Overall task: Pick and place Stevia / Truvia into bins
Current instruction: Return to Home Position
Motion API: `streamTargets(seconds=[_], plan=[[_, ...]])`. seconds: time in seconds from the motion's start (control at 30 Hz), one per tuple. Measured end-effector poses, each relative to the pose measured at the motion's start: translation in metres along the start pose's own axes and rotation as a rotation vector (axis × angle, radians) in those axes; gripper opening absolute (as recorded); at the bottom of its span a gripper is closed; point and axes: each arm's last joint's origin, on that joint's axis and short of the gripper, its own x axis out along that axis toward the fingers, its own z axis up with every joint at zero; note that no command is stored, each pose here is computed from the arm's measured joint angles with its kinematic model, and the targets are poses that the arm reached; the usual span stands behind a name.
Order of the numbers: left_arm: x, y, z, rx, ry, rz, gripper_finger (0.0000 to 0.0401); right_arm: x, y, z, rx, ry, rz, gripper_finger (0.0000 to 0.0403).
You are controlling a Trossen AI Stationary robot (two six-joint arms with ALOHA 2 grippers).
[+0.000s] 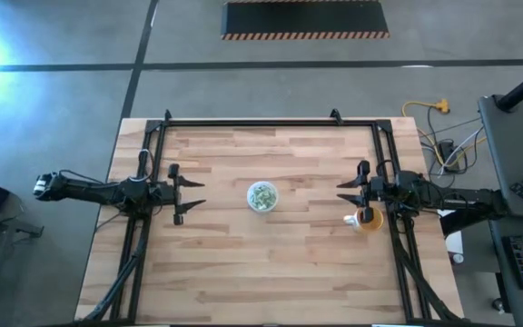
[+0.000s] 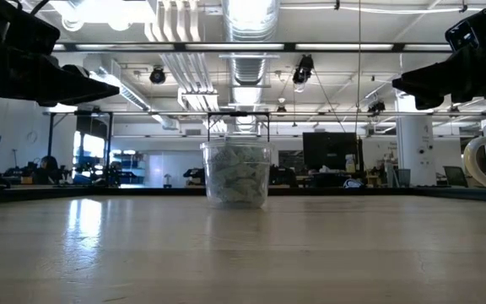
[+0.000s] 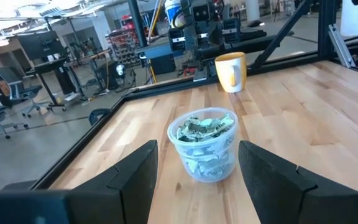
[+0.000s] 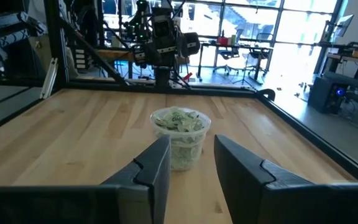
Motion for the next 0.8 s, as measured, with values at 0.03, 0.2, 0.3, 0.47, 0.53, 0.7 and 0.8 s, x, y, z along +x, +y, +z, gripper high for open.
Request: streamTargets(seconds=[0.03,0.2,0.3,0.47,0.53,0.7,0.8], plan=[[0.0002,-0.0001,-0.0002,0.001,0.003,-0.001,0.0208,0.0000,0.0000,0.0000,0.001,0.000,0.000,0.0113],[0.0008,-0.0003,-0.0011,0.004,0.013,-0.002,0.0208,0.0000,0.0000,0.0000,0.001,0.000,0.000,0.0109],[0.0010,-0.0005,-0.0014,0.004,0.016,-0.002,0.0208,0.0000,0.0000,0.0000,-0.001,0.000,0.000,0.0111],[0.0013,-0.0006,-0.0017,0.006,0.020,-0.003,0.0208,0.0000,0.0000,0.0000,-0.001,0.000,0.000,0.0114],[0.0013,-0.0006,-0.0017,0.005,0.021,-0.003,0.0208,0.0000,0.0000,0.0000,0.001,0.000,0.000,0.0113],[0.0013,-0.0006,-0.0017,0.006,0.020,-0.003,0.0208,0.0000,0.0000,0.0001,-0.002,0.000,0.000,0.0107],[0.0013,-0.0006,-0.0017,0.006,0.020,-0.001,0.0208,0.0000,0.0000,0.0001,-0.001,-0.001,0.000,0.0104]])
